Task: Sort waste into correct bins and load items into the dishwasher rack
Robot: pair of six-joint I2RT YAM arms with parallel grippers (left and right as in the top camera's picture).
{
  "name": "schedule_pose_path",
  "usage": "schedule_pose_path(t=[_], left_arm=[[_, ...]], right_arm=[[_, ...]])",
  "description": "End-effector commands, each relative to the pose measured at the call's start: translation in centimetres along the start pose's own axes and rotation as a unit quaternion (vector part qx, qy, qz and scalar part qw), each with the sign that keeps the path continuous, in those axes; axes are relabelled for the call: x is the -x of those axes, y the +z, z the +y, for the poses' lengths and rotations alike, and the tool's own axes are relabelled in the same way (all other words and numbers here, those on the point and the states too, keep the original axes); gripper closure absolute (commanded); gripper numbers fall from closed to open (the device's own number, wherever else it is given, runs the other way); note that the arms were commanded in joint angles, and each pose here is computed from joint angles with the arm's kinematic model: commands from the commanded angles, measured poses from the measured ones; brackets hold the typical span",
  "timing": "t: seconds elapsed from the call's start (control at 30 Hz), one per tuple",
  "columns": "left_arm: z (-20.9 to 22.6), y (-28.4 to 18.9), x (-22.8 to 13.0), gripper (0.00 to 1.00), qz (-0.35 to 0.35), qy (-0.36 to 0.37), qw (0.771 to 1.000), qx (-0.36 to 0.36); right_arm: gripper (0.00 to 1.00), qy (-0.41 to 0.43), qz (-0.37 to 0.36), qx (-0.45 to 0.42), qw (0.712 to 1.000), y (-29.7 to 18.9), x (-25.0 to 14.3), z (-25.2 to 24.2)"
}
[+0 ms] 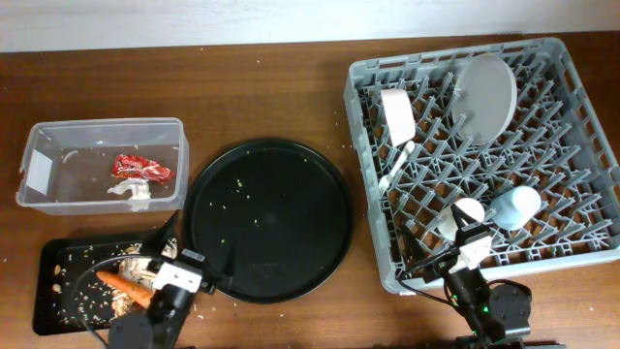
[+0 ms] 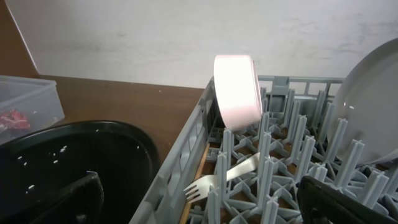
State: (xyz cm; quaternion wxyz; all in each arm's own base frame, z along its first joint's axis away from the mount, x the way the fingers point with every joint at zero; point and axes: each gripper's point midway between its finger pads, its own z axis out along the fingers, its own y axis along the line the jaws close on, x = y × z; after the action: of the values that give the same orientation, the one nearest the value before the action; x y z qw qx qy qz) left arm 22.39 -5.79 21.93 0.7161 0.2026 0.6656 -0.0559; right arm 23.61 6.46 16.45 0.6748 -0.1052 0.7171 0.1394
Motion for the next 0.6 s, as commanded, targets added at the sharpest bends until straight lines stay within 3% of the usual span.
schedule_pose_path(t=[0.0,0.57], left_arm=[[-0.49,0.83,-4.58,0.01,0.02,-0.005,1.0,-0.002],[-0.72,0.8,-5.43,0.01,0.037,-0.013,0.999,-0.007]], right_arm=[[0.01,-0.003,0.001,0.0,1.0,0.0,-0.23,-0.05],[0.01,-0.003,0.001,0.0,1.0,0.0,-0.24,-0.05]])
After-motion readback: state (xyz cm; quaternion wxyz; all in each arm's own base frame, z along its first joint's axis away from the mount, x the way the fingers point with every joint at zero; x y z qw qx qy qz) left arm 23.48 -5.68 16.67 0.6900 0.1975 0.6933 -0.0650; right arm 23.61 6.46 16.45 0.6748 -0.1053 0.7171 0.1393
